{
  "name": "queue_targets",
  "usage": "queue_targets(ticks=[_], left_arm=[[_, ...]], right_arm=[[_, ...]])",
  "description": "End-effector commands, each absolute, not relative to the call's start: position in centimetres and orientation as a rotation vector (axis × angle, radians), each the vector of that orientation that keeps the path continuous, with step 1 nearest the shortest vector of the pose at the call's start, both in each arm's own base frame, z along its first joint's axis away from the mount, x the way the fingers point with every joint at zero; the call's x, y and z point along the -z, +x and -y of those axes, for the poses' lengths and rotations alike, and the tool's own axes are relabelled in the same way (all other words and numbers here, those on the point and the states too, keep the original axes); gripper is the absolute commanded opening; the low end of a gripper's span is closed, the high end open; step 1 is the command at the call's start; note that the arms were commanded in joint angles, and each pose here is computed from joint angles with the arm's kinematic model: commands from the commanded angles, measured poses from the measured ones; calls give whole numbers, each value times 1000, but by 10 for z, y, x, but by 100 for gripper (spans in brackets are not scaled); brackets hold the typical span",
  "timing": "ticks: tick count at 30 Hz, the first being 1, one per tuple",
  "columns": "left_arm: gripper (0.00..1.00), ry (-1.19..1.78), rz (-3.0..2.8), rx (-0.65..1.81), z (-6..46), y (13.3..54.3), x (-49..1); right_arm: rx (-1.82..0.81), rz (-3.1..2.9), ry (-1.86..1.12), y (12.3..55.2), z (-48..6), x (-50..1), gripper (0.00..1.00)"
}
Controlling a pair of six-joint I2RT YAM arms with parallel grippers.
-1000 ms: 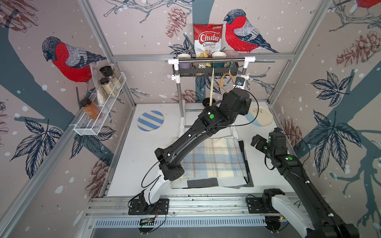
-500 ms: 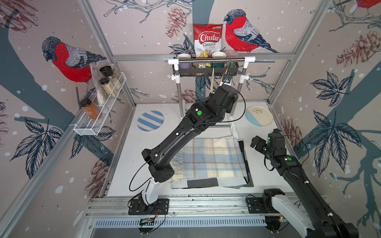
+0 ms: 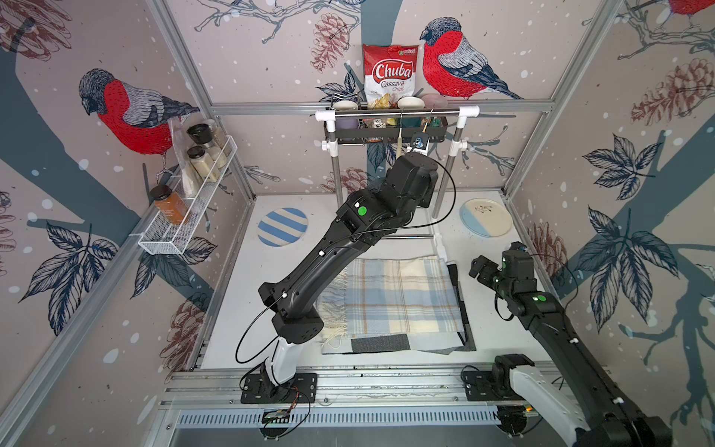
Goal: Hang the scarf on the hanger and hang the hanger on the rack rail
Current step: Pick up the hanger from the clothesline.
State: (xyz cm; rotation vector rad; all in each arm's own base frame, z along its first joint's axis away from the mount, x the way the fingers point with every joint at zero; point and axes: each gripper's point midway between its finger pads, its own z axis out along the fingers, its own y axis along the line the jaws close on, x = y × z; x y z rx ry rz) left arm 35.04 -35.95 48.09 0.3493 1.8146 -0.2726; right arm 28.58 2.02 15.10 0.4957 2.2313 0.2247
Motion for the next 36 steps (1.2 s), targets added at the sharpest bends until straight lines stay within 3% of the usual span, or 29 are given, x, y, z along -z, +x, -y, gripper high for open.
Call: queue_targets(ticks=[1, 9, 13, 22, 27, 30, 36], left_arm=[[0, 315, -1732, 364, 359, 346, -513], [0, 335, -1794, 460, 360, 332, -506], [0, 378, -1873, 487, 359, 319, -480], [0, 396, -1788, 576, 316, 247, -449], [0, 317, -1824, 598, 283, 218, -372], [0, 269, -1836, 556, 268, 206, -310], [0, 146, -1754, 553, 258, 189, -235]], right_arm=[[-240, -2211, 486, 290, -23, -156, 94], [-238, -2206, 489, 291, -22, -158, 94], [-238, -2204, 491, 291, -21, -159, 94], [-293, -2180, 483, 285, -27, -175, 94], [-361, -2188, 488, 271, -36, -184, 90], [-410, -2255, 451, 262, -51, -171, 87], [-524, -2379, 261, 248, -104, -147, 85]])
